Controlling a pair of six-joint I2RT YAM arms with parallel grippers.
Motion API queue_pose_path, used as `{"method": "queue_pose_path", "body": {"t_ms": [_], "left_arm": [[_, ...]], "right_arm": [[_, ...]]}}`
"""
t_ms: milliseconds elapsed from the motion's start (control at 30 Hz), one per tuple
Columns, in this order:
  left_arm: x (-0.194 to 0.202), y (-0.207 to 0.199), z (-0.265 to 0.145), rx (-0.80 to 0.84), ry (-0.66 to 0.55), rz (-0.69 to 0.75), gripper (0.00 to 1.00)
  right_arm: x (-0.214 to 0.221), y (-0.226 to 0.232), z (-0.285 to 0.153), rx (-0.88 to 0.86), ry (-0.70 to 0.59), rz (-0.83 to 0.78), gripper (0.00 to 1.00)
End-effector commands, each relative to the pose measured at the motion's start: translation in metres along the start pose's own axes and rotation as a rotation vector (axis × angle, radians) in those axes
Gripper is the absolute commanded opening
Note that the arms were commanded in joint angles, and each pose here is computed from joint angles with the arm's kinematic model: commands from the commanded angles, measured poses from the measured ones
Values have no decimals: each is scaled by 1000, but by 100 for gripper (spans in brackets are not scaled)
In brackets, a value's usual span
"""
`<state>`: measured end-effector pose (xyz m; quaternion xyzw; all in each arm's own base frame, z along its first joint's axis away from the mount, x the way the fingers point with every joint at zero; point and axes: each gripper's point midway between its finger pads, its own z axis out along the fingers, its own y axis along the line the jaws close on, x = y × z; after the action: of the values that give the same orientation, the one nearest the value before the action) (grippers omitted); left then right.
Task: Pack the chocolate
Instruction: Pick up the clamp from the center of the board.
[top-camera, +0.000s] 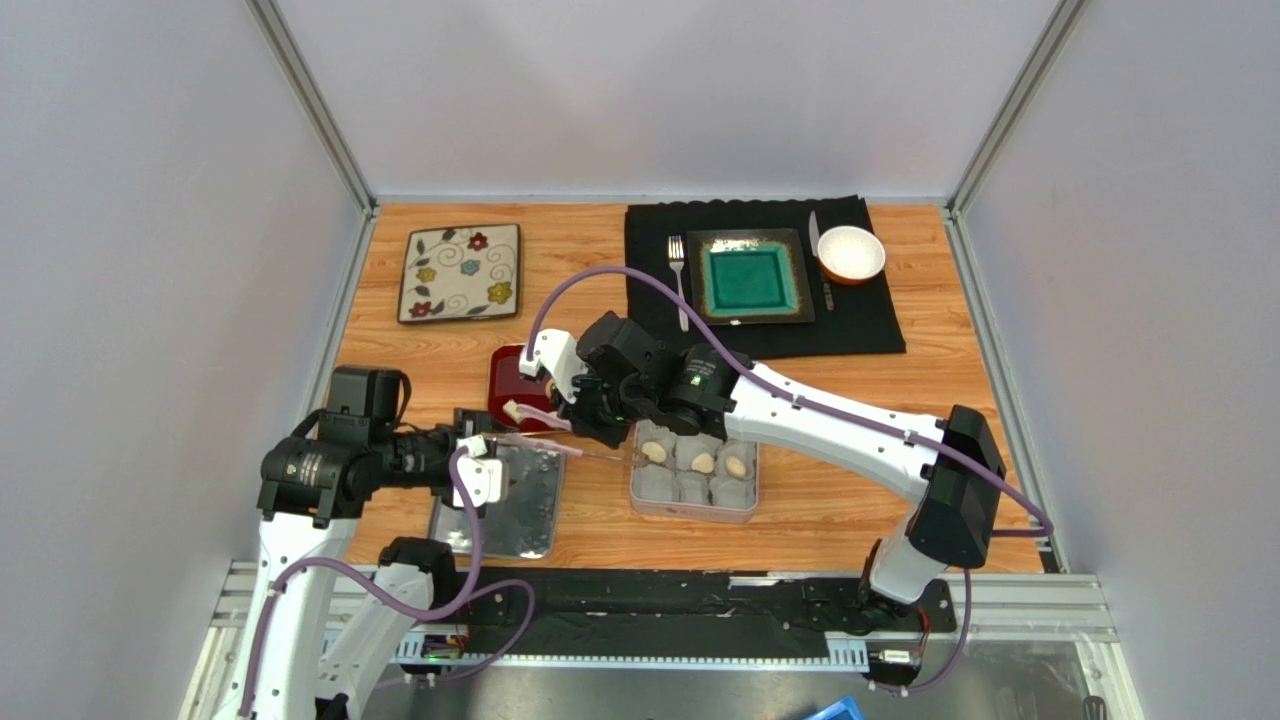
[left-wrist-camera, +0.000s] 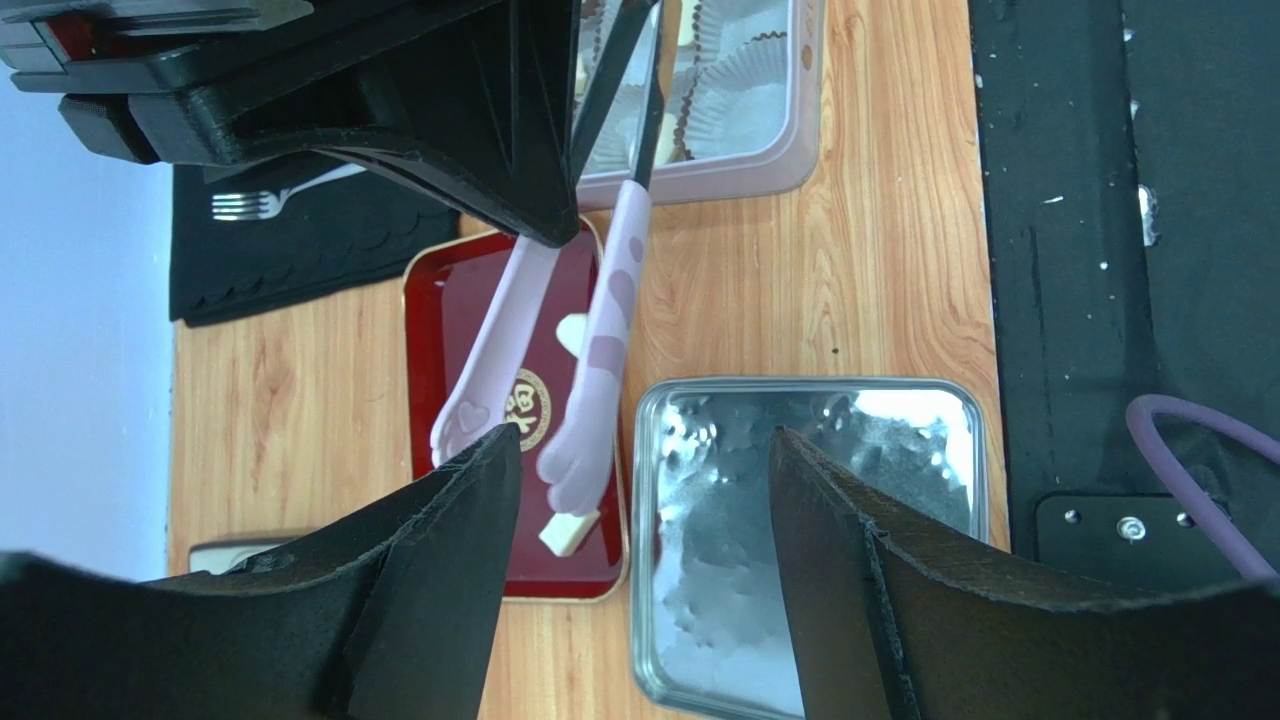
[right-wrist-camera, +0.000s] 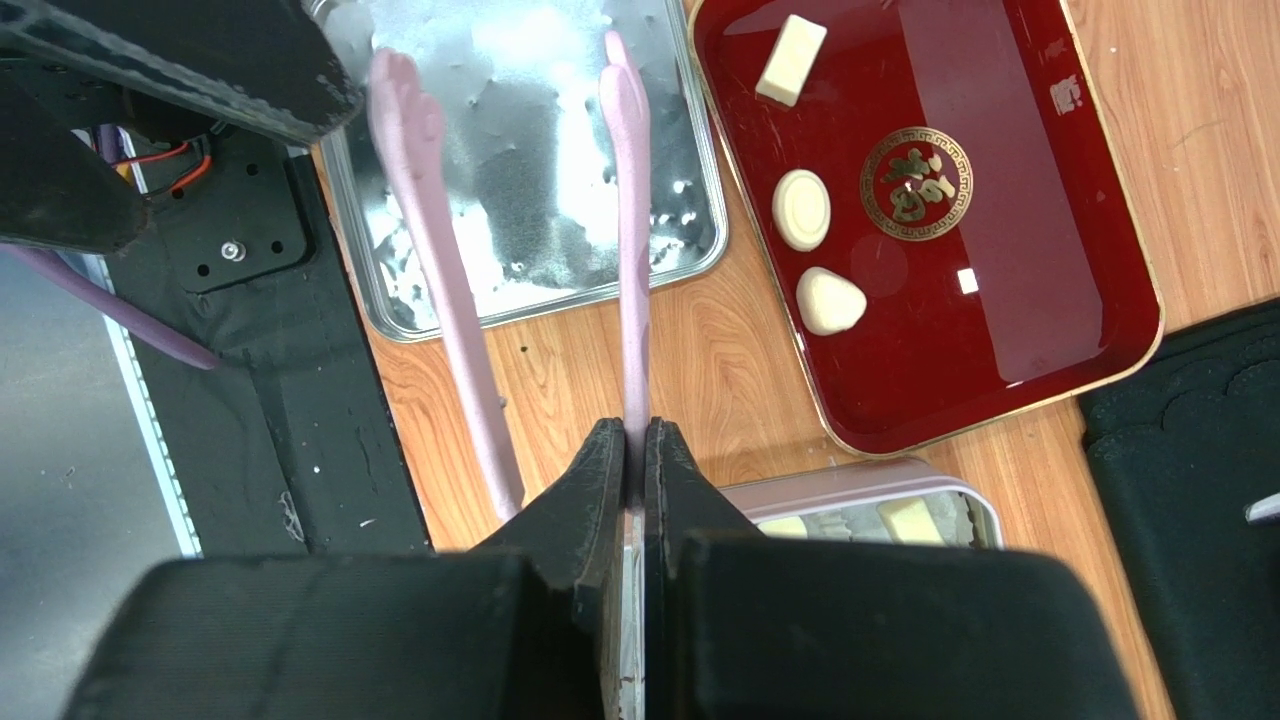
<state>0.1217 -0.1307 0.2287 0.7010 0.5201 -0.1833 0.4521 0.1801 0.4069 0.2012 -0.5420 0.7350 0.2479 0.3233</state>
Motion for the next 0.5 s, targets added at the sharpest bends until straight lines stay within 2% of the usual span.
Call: {"method": "queue_pose_path", "body": {"t_ms": [0, 267, 467], "left_arm": [[-3, -18, 0, 70, -13, -66, 70], [6, -22, 3, 93, 12, -110, 67], [10, -22, 3, 103, 31, -133, 57]], "right_arm": [[-38, 6, -16, 7, -111, -37, 0], [-46, 18, -21, 19, -132, -75, 0], [-55, 20, -27, 31, -160, -91, 0]]}}
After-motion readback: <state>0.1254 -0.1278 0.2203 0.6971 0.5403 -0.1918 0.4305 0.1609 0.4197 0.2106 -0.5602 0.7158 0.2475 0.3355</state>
